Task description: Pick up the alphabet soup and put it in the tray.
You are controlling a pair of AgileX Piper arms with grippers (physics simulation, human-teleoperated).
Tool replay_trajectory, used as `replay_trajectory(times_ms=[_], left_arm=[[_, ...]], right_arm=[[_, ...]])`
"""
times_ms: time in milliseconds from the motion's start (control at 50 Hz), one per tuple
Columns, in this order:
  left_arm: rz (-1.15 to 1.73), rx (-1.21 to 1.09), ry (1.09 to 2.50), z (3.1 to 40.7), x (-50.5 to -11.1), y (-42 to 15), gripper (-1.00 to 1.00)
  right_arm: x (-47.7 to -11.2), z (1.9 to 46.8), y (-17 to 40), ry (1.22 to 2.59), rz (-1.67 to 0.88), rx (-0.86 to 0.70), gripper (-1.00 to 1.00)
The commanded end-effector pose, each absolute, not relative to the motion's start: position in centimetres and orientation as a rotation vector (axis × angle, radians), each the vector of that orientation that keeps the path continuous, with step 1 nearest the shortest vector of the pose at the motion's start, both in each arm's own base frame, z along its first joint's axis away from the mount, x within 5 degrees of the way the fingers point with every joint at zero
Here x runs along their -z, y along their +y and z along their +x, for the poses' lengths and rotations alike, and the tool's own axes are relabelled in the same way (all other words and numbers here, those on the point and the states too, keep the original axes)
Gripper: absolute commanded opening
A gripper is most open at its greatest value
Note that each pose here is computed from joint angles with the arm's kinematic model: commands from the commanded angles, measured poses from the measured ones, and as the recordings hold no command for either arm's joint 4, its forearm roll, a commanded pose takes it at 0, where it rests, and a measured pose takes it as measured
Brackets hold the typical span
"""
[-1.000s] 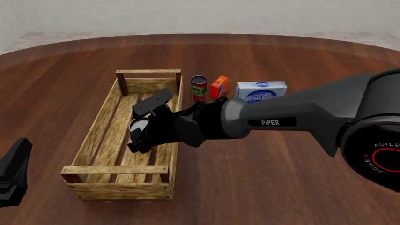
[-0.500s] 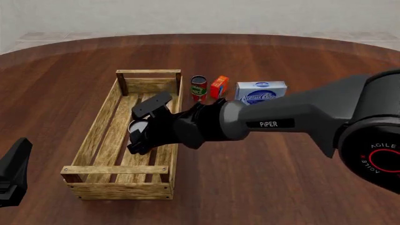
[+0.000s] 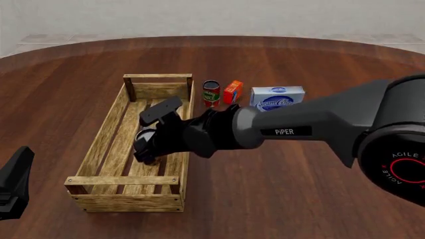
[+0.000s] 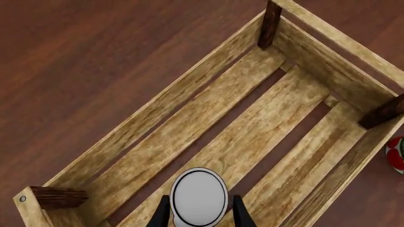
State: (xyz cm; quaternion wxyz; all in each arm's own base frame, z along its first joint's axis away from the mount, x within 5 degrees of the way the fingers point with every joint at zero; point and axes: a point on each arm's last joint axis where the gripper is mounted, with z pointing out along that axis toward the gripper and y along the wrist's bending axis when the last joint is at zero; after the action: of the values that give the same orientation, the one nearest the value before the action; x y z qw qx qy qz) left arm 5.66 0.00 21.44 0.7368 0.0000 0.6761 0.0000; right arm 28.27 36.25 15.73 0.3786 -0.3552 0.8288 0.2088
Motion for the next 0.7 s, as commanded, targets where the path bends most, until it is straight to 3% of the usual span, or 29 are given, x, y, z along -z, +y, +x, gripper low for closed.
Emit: replay_trajectory(times_ms=[20,360,700], left_arm=[[0.0,0.0,1.485,5.7,-21.4,0.0,1.0],[0.0,0.0,1.485,5.7,-21.4,0.0,1.0],[0.0,0.0,1.485,5.7,-21.4,0.0,1.0]], right_arm=[[-15.5,28.8,35.9,2.143,-0.867,-0.538,1.0],[-18.7,28.2,35.3,2.099,-0.85,-0.561,1.0],[-28.1,26.1,31.5,1.944,-0.836,-0.575,1.0]])
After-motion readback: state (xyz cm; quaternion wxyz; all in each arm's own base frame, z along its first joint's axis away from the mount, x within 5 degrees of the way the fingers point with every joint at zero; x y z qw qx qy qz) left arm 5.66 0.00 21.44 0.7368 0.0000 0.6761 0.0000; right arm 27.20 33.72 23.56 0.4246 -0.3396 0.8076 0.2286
